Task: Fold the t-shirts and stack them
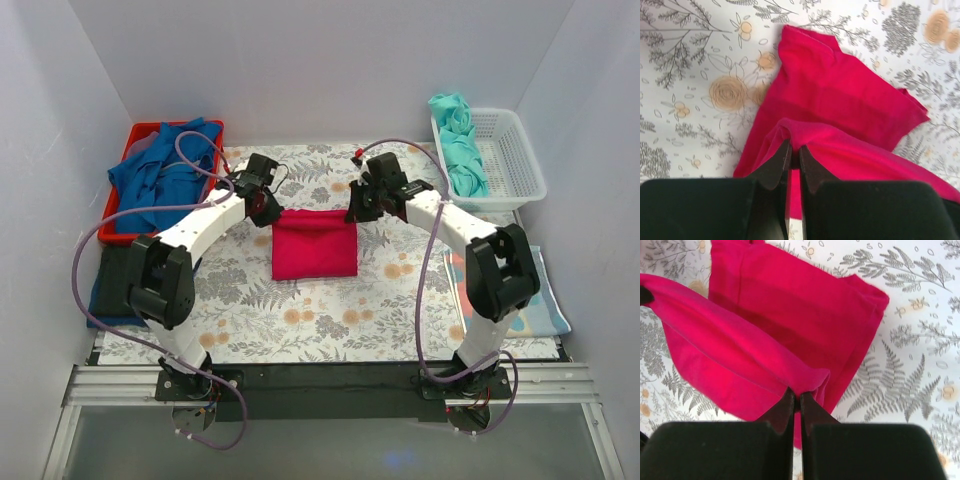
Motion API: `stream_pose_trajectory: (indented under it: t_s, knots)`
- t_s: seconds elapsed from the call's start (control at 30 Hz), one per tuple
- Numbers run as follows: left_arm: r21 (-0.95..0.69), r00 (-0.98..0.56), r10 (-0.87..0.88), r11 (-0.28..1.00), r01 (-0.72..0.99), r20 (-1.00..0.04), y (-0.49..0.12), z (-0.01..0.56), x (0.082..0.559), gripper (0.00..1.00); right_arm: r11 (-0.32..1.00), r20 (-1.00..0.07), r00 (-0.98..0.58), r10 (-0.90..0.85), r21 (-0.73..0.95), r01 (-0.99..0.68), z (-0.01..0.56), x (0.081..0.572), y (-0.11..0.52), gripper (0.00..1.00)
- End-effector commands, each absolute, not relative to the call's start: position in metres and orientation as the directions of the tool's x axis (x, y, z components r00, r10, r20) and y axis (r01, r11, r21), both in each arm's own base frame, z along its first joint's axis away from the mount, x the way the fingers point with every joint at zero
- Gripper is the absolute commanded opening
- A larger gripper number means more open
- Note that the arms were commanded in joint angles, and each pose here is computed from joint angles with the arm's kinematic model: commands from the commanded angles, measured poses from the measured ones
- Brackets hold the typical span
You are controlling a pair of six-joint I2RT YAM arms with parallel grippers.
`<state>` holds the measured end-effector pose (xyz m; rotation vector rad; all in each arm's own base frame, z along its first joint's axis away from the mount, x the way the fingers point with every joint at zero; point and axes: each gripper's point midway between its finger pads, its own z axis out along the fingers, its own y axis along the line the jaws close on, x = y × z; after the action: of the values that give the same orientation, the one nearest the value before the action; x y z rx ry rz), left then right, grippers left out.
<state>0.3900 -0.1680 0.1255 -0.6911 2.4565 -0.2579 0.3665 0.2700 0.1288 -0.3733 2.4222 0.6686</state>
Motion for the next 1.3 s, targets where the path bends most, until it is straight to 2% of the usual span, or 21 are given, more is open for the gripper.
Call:
stream_pose_trajectory:
  t_s: [0.0,0.13,0.17,0.2,0.23,0.27,0.3,0.37,0.53,0.63,0.8,0.93,1.1,1.27]
  knots:
    - [-0.312,-0.682,-0.507,0.862,-0.399,-0.527,-0.158,0.13,0.42,0.0,0.81,-0.651,-0.754,-0.093,0.39,-0.437,0.137,0.407,0.286,0.01]
    - [-0.314,-0.7,-0.477,0.879,-0.36,-0.531,-0.162,0.123,0.45,0.0,0.813,-0.633,-0.77,-0.078,0.407,-0.417,0.126,0.431,0.291,0.01]
    - [-0.298,-0.71,-0.465,0.885,-0.358,-0.529,-0.16,0.115,0.458,0.04,0.818,-0.626,-0.777,-0.072,0.408,-0.405,0.121,0.437,0.288,0.05]
    - [-0.307,-0.71,-0.457,0.889,-0.34,-0.536,-0.162,0.118,0.465,0.12,0.819,-0.627,-0.776,-0.065,0.411,-0.401,0.123,0.441,0.288,0.15]
    - [-0.302,-0.702,-0.454,0.891,-0.34,-0.549,-0.159,0.122,0.472,0.27,0.819,-0.641,-0.765,-0.056,0.409,-0.403,0.132,0.448,0.288,0.2]
    - [-0.321,-0.679,-0.438,0.898,-0.301,-0.589,-0.164,0.144,0.487,0.35,0.822,-0.645,-0.763,-0.048,0.409,-0.397,0.135,0.454,0.285,0.25]
    - [-0.325,-0.675,-0.432,0.901,-0.288,-0.599,-0.165,0.148,0.495,0.38,0.822,-0.652,-0.757,-0.042,0.408,-0.397,0.14,0.458,0.283,0.3]
    - [-0.336,-0.639,-0.431,0.902,-0.272,-0.637,-0.166,0.179,0.51,0.42,0.827,-0.675,-0.738,-0.026,0.4,-0.395,0.156,0.466,0.28,0.34]
    - [-0.307,-0.651,-0.402,0.915,-0.262,-0.644,-0.162,0.188,0.505,0.43,0.826,-0.711,-0.703,-0.026,0.381,-0.415,0.182,0.467,0.276,0.4]
    - [-0.326,-0.705,-0.396,0.914,-0.242,-0.589,-0.169,0.172,0.481,0.42,0.799,-0.684,-0.729,-0.035,0.419,-0.431,0.18,0.45,0.281,0.4]
    - [-0.329,-0.799,-0.37,0.916,-0.229,-0.473,-0.179,0.122,0.43,0.38,0.79,-0.612,-0.784,-0.105,0.428,-0.44,0.139,0.409,0.291,0.38]
    - [-0.34,-0.819,-0.38,0.909,-0.243,-0.429,-0.183,0.1,0.412,0.37,0.782,-0.584,-0.804,-0.114,0.446,-0.435,0.118,0.399,0.298,0.38]
    - [-0.307,-0.825,-0.387,0.911,-0.275,-0.412,-0.183,0.077,0.421,0.36,0.784,-0.578,-0.806,-0.125,0.441,-0.437,0.1,0.416,0.307,0.37]
    - [-0.297,-0.794,-0.383,0.917,-0.267,-0.471,-0.185,0.083,0.458,0.37,0.802,-0.601,-0.793,-0.104,0.421,-0.424,0.093,0.454,0.313,0.37]
